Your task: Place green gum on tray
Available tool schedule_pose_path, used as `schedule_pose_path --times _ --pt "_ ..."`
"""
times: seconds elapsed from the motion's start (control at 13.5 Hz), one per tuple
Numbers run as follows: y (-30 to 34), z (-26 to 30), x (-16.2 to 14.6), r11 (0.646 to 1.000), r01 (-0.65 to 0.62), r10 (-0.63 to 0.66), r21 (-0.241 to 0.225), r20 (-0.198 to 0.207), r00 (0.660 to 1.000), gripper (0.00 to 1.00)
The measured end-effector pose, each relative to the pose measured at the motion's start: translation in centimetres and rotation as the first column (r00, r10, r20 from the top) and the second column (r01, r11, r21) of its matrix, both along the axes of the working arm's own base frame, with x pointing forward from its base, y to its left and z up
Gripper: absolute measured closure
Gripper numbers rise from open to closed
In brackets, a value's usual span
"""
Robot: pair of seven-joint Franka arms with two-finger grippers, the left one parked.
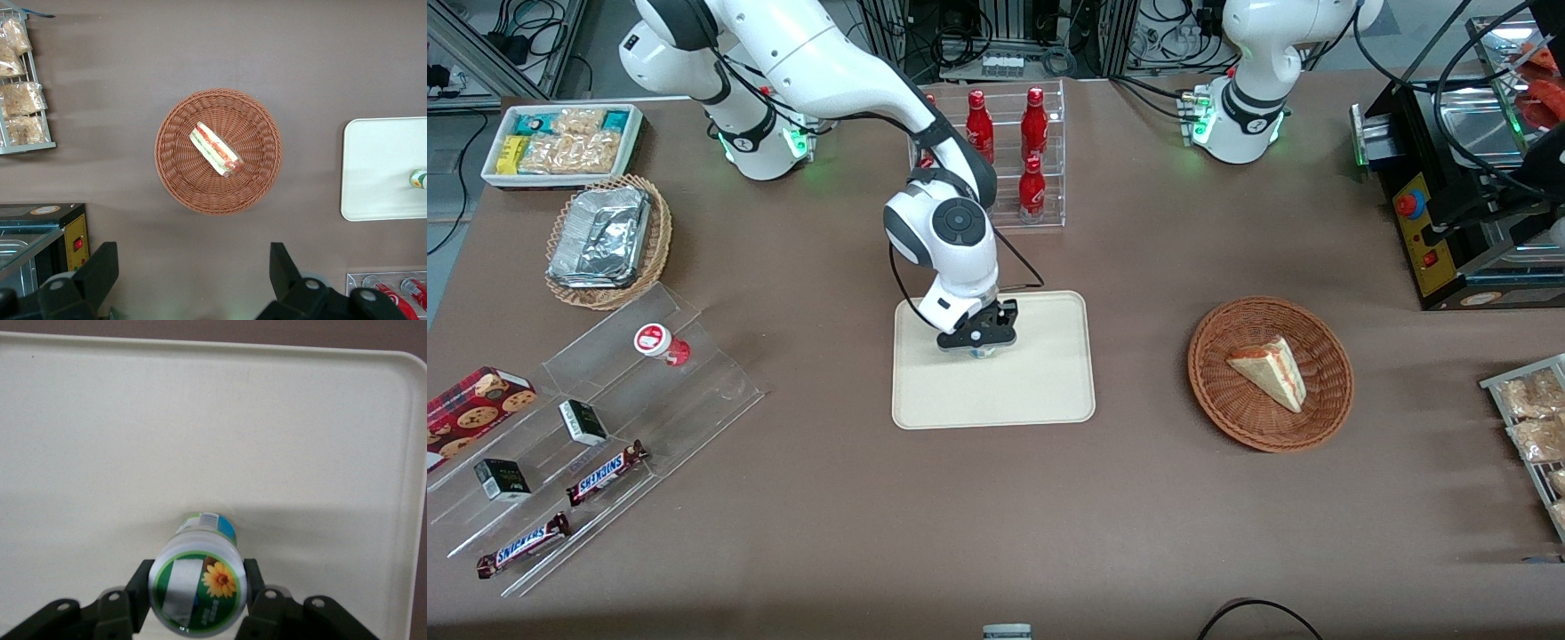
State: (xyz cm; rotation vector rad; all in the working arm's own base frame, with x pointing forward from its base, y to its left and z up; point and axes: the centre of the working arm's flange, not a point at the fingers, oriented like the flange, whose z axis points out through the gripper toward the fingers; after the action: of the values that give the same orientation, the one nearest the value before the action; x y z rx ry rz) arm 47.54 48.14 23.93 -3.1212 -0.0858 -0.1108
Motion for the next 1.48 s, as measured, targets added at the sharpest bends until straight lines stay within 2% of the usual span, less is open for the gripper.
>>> schedule_pose_path --times 0.15,0.3,0.44,0.52,0.66,0.81,1.11,1.48 --pt "0.4 -0.1 -0.2 1.000 -0.003 0.003 0.009 0.004 1.000 0.41" --pt "0.4 0.0 -0.1 1.000 -0.001 0.001 0.014 0.010 1.000 0.27" --pt "0.1 0.5 0.7 1.000 0.009 -0.009 0.020 0.023 1.000 0.06" --pt "-0.2 1.3 1.2 0.999 0.017 -0.018 0.027 0.030 0.999 0.00" --pt "-1.5 3.9 2.5 0.999 0.026 -0.027 0.027 0.028 0.999 0.00" --pt "-3.6 8.0 3.6 0.999 0.037 -0.038 0.018 0.008 0.999 0.00" --pt "-10.6 17.3 5.2 0.998 0.055 -0.054 0.020 -0.023 0.998 0.00" --pt "-23.0 25.7 5.5 0.996 0.077 -0.073 0.033 -0.115 0.991 0.00"
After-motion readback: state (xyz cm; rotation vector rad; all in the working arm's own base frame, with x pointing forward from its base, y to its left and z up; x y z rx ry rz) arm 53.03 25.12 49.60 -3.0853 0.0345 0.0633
